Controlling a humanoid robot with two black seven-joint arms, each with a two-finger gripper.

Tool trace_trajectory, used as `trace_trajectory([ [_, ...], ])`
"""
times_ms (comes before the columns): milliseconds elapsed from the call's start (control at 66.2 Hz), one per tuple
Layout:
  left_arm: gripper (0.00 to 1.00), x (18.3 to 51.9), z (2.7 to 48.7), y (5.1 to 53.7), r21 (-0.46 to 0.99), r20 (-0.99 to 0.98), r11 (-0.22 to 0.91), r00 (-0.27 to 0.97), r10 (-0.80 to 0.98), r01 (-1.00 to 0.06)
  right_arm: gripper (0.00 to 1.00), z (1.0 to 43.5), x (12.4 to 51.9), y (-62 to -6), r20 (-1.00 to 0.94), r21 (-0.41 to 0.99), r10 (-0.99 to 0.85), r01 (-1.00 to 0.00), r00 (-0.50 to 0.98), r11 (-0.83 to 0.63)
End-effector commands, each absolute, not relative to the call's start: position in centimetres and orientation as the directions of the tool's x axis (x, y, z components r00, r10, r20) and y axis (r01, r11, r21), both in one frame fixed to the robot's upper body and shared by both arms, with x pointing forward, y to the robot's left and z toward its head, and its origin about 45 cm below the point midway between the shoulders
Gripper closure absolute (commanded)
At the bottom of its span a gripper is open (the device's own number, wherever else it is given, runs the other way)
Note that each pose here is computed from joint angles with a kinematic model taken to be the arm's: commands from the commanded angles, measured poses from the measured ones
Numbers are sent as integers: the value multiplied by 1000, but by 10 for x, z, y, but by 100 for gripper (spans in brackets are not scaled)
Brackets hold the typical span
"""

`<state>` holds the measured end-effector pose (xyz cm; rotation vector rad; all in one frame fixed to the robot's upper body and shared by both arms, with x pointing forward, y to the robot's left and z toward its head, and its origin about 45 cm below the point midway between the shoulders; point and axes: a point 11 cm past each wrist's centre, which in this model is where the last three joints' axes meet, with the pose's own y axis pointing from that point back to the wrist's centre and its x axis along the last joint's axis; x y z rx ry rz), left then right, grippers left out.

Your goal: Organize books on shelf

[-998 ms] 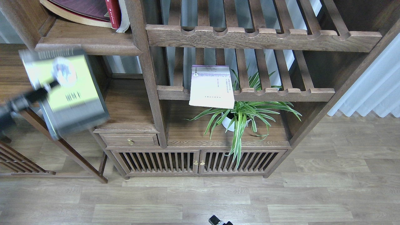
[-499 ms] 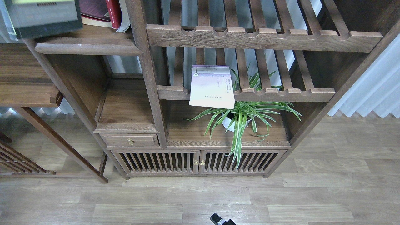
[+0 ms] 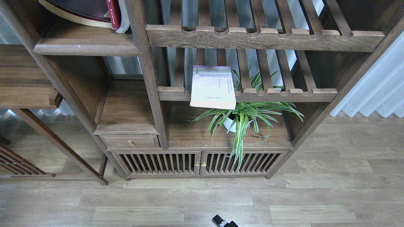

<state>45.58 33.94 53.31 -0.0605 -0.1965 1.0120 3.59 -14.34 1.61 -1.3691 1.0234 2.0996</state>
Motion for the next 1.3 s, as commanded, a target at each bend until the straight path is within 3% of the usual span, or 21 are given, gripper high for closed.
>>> trace_trajectory([
  [0, 98, 456, 536, 347, -153, 128, 514, 499, 857, -844, 0, 16, 36, -144, -906, 348, -39, -691, -421, -634],
  [529, 98, 480, 510, 375, -174, -35, 416, 428, 903, -892, 0, 16, 37, -145, -907, 349, -39, -695, -420, -629],
  [1058, 98, 517, 495, 337, -240, -172, 400, 445, 879, -884, 0, 17, 42, -143, -911, 338, -32, -701, -410, -628],
  [1240, 98, 521, 489, 345, -255, -184, 366, 416, 891, -895, 0, 20, 60, -143, -924, 310, -3, -744, -382, -592],
  [1285, 98, 524, 478, 352, -258, -193, 334, 387, 902, -906, 0, 26, 90, -147, -947, 261, 6, -779, -322, -570],
])
